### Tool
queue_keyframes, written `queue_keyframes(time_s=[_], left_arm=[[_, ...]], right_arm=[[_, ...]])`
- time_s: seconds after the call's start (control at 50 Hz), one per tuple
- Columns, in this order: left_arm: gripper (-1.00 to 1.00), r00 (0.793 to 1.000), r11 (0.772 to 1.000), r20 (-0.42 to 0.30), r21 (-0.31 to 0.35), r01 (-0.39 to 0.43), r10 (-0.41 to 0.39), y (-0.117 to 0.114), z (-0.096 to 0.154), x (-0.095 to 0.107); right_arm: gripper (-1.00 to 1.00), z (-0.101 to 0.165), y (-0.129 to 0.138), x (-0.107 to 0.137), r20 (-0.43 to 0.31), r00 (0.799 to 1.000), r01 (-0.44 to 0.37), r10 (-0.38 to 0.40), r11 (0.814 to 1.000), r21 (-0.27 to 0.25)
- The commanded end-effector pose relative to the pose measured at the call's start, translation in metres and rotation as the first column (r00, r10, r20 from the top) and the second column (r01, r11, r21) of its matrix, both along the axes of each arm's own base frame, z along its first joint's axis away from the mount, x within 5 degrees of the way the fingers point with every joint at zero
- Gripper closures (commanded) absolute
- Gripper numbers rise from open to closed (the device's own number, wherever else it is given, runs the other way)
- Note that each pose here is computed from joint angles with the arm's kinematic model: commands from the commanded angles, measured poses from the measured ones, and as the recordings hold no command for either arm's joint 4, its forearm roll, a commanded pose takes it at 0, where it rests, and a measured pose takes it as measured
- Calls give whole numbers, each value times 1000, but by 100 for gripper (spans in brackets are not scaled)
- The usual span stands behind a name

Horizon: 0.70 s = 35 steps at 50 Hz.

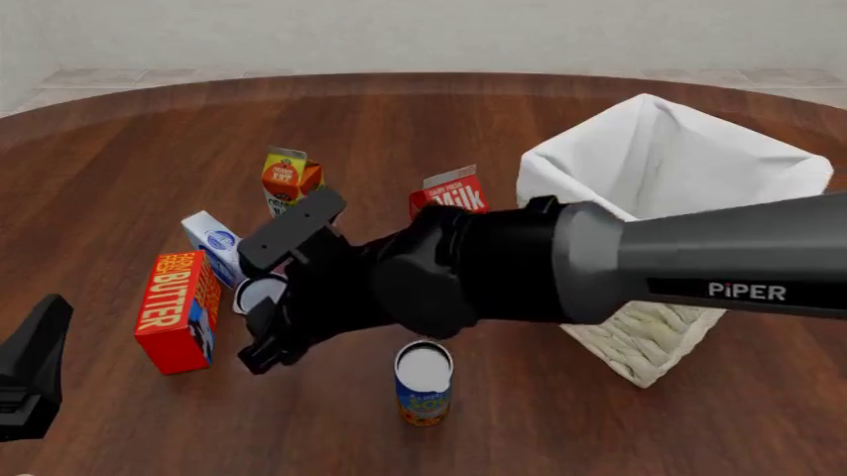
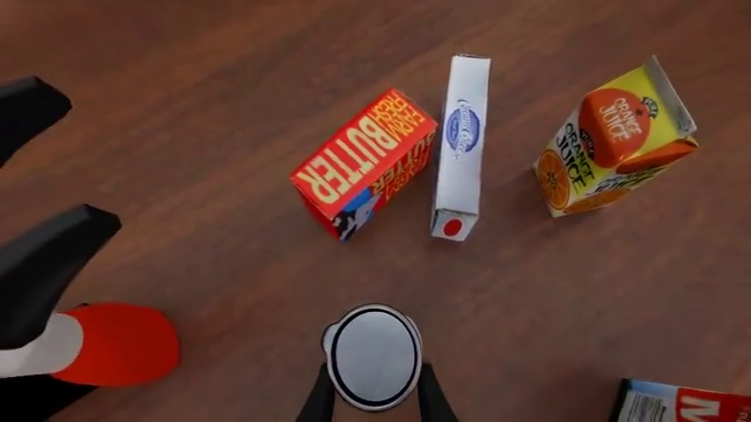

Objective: Pick up the tomato sauce, and put it in the basket.

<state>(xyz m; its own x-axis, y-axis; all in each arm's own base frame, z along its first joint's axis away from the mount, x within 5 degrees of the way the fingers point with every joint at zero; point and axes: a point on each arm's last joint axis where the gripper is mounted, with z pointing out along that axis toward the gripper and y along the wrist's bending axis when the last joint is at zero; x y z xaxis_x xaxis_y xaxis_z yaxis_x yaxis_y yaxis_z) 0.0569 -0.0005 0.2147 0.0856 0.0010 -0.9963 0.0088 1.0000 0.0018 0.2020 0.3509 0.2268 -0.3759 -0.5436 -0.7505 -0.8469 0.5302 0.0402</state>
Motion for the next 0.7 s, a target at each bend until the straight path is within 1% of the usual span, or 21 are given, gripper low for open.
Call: queue_keyframes(time_s=[0.02,0.38,0.64,0.68,0.7], left_arm=[[-100,1000,1000,0,0,-3,3,0,0,0],[-100,1000,1000,0,0,-3,3,0,0,0],[-100,1000,1000,0,0,-4,4,0,0,0],[-100,1000,1000,0,0,-3,3,0,0,0],[-100,1000,1000,0,0,-3,3,0,0,0]], right_arm=[[100,21,-13,-5,8,1000,9,-9,1000,23],[100,43,-41,-11,27,999,27,-28,999,43],[100,66,-59,-14,54,998,34,-37,998,59],[100,69,-63,-14,56,998,38,-42,997,66],[100,73,-66,-16,55,997,46,-51,996,81]])
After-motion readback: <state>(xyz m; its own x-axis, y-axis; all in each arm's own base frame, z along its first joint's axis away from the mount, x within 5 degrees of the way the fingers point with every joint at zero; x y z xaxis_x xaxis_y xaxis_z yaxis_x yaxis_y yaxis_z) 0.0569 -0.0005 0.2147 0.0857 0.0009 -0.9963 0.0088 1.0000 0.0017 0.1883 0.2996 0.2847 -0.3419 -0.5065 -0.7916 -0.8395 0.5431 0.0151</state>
